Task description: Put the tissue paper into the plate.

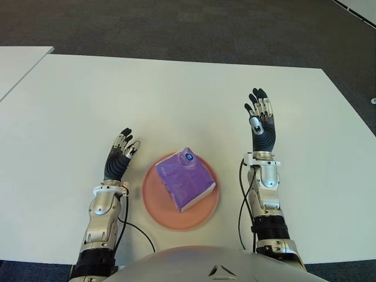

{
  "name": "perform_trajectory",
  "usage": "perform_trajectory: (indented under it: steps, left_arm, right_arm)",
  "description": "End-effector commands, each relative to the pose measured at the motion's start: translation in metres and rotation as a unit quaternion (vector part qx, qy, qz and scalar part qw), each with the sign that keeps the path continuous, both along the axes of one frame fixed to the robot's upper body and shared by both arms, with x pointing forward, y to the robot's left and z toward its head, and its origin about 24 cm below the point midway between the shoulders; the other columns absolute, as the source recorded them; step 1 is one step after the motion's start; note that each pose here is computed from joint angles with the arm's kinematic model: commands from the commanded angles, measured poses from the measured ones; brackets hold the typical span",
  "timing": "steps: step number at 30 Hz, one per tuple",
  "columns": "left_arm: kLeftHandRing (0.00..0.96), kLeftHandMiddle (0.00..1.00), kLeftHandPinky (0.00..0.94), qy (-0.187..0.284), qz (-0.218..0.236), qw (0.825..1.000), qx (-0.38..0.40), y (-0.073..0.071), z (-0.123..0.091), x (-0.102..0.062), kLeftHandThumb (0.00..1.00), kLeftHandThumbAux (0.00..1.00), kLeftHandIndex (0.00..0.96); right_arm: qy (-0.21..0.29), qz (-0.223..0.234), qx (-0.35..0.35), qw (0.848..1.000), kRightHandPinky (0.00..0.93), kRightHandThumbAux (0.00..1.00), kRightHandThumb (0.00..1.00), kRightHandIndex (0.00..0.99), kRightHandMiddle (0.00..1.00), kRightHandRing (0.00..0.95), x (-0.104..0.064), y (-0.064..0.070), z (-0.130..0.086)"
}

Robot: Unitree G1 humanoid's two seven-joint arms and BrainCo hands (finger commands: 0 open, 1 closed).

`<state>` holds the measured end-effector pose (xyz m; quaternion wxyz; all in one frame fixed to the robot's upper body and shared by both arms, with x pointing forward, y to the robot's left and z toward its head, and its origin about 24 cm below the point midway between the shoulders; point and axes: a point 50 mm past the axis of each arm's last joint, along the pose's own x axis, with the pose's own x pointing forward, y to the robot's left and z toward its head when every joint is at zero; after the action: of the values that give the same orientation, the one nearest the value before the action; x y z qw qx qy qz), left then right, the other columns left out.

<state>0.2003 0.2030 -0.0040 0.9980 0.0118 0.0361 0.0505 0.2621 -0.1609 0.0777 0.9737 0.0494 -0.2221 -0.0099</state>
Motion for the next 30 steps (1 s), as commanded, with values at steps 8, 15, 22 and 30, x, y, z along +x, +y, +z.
perform_trajectory:
  steps: [8, 15, 22, 30]
  left_arm:
    - [0.000, 0.000, 0.000, 0.034, 0.004, 0.999, -0.005, 0.0003, -0.0113, -0.0070, 0.000, 0.519, 0.000]
    - [0.000, 0.000, 0.000, 0.031, 0.002, 0.999, -0.005, -0.0001, -0.0103, -0.0071, 0.000, 0.519, 0.000]
    - [0.000, 0.000, 0.000, 0.031, 0.001, 1.000, -0.005, 0.0000, -0.0099, -0.0070, 0.000, 0.518, 0.000]
    - [0.000, 0.000, 0.000, 0.033, -0.001, 0.999, -0.005, 0.0003, -0.0096, -0.0067, 0.000, 0.517, 0.000]
  right_arm:
    - [0.007, -0.001, 0.005, 1.000, 0.000, 0.452, 0.000, 0.000, 0.000, 0.000, -0.0021, 0.0000, -0.0029]
    - [0.007, -0.001, 0.005, 1.000, 0.000, 0.452, 0.000, 0.000, 0.000, 0.000, -0.0026, 0.0001, -0.0027]
    - [0.007, -0.001, 0.005, 1.000, 0.000, 0.452, 0.000, 0.000, 0.000, 0.000, -0.0026, 0.0006, -0.0025]
    - [0.007, -0.001, 0.005, 1.000, 0.000, 0.452, 0.000, 0.000, 0.000, 0.000, -0.0025, 0.0015, -0.0024]
